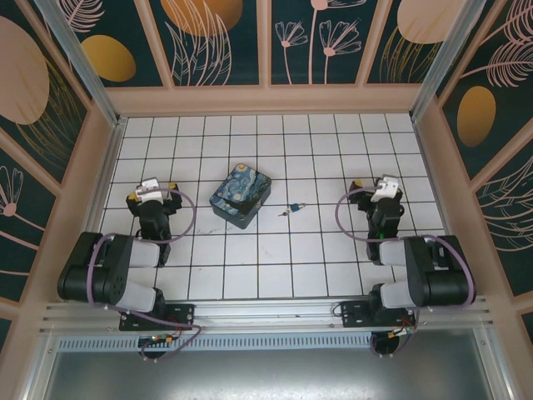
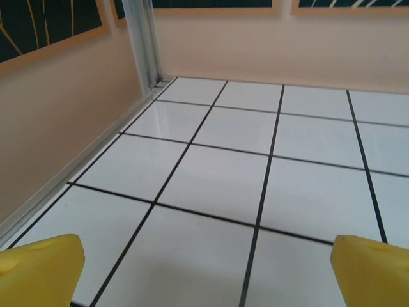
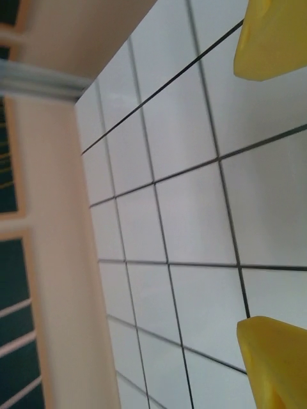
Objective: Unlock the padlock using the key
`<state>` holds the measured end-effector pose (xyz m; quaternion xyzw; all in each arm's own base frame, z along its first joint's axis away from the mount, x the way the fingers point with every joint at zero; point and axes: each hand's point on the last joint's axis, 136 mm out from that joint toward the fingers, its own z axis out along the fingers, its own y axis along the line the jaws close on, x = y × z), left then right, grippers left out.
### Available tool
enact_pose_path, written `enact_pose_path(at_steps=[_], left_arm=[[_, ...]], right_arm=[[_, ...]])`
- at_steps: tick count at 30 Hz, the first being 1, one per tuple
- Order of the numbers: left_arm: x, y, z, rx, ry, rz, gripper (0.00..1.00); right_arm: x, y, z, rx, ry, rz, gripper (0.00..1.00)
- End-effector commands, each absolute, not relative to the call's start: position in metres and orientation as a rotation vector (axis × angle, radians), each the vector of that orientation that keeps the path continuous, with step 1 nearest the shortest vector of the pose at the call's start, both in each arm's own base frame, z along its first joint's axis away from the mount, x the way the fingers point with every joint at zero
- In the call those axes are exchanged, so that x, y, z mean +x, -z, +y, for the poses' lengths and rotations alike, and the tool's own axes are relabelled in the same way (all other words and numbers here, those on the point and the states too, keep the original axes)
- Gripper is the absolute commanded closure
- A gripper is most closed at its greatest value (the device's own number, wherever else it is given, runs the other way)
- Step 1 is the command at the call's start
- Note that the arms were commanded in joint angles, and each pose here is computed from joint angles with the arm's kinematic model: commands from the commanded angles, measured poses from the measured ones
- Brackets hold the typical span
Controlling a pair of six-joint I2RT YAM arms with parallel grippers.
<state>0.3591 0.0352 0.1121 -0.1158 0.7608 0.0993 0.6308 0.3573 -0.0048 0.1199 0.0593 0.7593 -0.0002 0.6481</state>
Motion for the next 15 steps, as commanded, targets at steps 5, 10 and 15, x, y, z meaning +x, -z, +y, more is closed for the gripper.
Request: enact_pose_path(at_steps=[5,10,15], left_arm=[[0.377,-0.135,0.025,-0.197,-0.071,1.655,0.01],[0.377,-0.135,0.025,-0.196,-0.071,1.657,0.01],[0.377,-0.135,0.025,-0.196,-0.072,1.658,0.01]], right_arm=[[0.377,-0.121,-0.009,0.086,-0.143,1.714,0.08],[0.378,-0.121,-0.008,0.102,-0.077,1.717,0.01],[0.379,-0.121,-0.008,0.102,-0.081,1.716,0.01]])
